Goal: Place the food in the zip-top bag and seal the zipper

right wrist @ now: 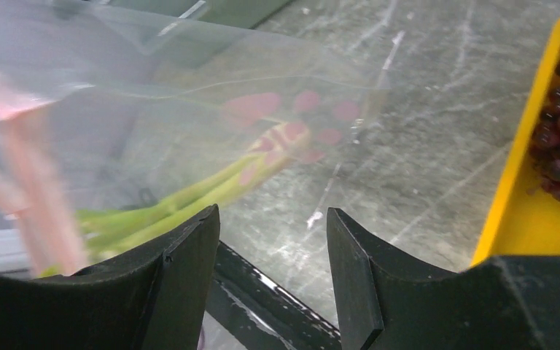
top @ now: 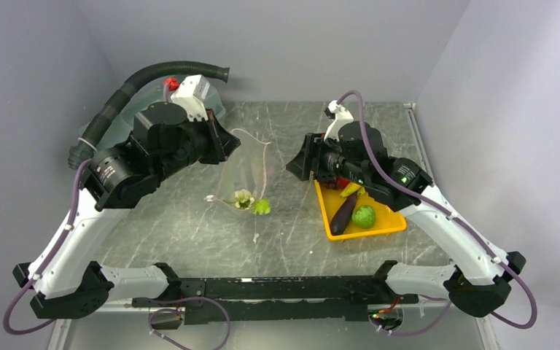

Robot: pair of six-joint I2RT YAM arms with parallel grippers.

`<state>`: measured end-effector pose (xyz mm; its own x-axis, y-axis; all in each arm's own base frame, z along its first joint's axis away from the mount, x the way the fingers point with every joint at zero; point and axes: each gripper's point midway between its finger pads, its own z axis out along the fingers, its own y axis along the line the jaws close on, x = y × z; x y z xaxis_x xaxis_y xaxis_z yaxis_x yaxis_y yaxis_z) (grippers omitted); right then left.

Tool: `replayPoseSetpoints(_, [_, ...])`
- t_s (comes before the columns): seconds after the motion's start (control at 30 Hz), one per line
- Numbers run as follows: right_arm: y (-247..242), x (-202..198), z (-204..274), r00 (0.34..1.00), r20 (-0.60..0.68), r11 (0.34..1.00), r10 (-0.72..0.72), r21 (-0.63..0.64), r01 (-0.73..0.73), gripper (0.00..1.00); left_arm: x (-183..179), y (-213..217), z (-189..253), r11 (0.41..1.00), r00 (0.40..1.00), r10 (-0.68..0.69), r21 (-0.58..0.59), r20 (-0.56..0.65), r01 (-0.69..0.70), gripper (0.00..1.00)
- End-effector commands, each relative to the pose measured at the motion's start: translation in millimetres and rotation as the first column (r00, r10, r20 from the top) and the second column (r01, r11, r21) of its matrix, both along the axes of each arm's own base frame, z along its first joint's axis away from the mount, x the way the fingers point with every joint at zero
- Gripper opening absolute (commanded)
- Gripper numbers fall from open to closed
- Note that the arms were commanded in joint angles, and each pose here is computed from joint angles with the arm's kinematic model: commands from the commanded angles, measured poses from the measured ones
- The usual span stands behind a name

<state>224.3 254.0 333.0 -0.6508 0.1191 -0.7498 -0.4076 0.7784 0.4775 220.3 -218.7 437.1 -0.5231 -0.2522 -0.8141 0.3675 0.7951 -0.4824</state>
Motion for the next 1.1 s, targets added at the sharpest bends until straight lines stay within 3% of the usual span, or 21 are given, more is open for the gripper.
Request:
replayPoseSetpoints(0.0, [15, -9, 65, 0.990, 0.140, 0.986, 0.017, 0.164, -0.040, 0.60, 8, 4, 11, 0.997, 0.998, 0.060, -0.052, 0.035, -0.058, 0.00])
replayPoseSetpoints(0.23, [41, -26, 88, 0.978, 0.187, 0.971, 0.093, 0.201, -0.131, 0.61, 14, 4, 3, 0.996, 0.996, 0.084, -0.035, 0.025, -0.083, 0.00])
replayPoseSetpoints(0.57, [72, -26, 89, 0.970, 0.216, 0.986, 0.108, 0.105, -0.133, 0.61, 16, 6, 1, 0.995, 0.995, 0.096, -0.030, 0.028, -0.095, 0.00])
replayPoseSetpoints(0.8, [79, 0, 67, 0.979, 0.205, 0.995, 0.014, -0.095, 0.006, 0.59, 14, 5, 1, 0.996, 0.996, 0.084, -0.033, 0.031, -0.083, 0.00])
replayPoseSetpoints(1.07, [72, 23, 35, 0.976, 0.208, 0.942, -0.062, -0.311, 0.126, 0.44, 12, 9, 1, 0.996, 0.996, 0.084, -0.032, 0.036, -0.083, 0.00])
